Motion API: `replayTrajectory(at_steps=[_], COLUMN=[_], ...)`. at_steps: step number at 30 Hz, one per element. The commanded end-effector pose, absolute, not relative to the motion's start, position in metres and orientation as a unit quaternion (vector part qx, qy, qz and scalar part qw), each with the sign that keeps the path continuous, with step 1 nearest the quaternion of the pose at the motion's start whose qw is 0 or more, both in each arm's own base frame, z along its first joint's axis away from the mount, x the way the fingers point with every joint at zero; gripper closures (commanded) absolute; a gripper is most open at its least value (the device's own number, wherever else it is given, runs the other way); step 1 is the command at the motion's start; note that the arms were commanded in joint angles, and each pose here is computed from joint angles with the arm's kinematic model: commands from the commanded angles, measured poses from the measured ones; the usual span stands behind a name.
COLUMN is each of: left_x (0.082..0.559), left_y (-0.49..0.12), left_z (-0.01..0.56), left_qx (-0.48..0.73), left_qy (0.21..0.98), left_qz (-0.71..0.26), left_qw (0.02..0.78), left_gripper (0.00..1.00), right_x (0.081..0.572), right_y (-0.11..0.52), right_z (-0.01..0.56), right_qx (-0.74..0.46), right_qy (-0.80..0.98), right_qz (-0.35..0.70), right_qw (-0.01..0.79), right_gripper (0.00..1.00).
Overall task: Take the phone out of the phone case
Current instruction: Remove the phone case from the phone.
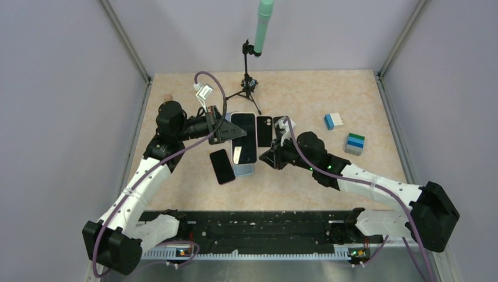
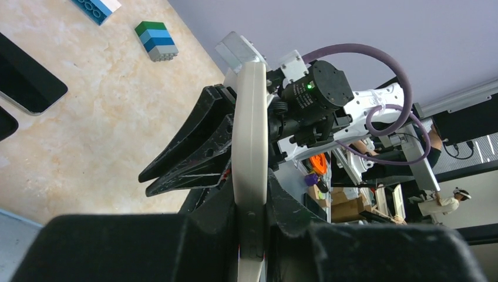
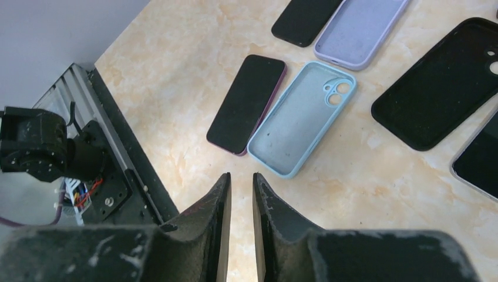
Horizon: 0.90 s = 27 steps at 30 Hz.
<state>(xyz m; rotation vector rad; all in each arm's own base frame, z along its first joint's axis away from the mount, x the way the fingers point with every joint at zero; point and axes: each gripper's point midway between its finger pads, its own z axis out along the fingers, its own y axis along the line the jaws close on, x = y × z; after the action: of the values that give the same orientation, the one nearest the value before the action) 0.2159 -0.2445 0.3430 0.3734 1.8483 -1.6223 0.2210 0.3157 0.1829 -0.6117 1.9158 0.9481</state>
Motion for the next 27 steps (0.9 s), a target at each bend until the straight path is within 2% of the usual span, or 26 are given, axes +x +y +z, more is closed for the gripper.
replayTrajectory(at_steps=[1, 13, 16, 27], left_x=[0.208, 0.21, 0.21, 0.21], left_y=[-0.243, -0.242, -0.242, -0.242], left_z=[0.379, 0.374, 0.373, 0.376], left_qx=[0.176, 0.17, 0.17, 0.17], left_qy=[0.666, 0.674, 0.675, 0.672], left_qz=[-0.627, -0.622, -0.62, -0.622], left_qw=[0.363, 0.361, 0.362, 0.365], left_gripper=[1.0, 1.0, 1.0, 1.0], right_x=[0.216, 0.186, 0.181, 0.167], right_y=[0.314, 0.319, 0.318, 0.319], right_z=[0.219, 0.255, 0.263, 0.274], right_qx=[-0.245, -0.272, -0.275, -0.297], right_qy=[0.731, 0.669, 0.655, 0.629], right_qz=[0.417, 0.492, 0.505, 0.531], right_qw=[0.481, 0.486, 0.49, 0.484], right_gripper=[0.79, 0.6, 0.59, 0.8])
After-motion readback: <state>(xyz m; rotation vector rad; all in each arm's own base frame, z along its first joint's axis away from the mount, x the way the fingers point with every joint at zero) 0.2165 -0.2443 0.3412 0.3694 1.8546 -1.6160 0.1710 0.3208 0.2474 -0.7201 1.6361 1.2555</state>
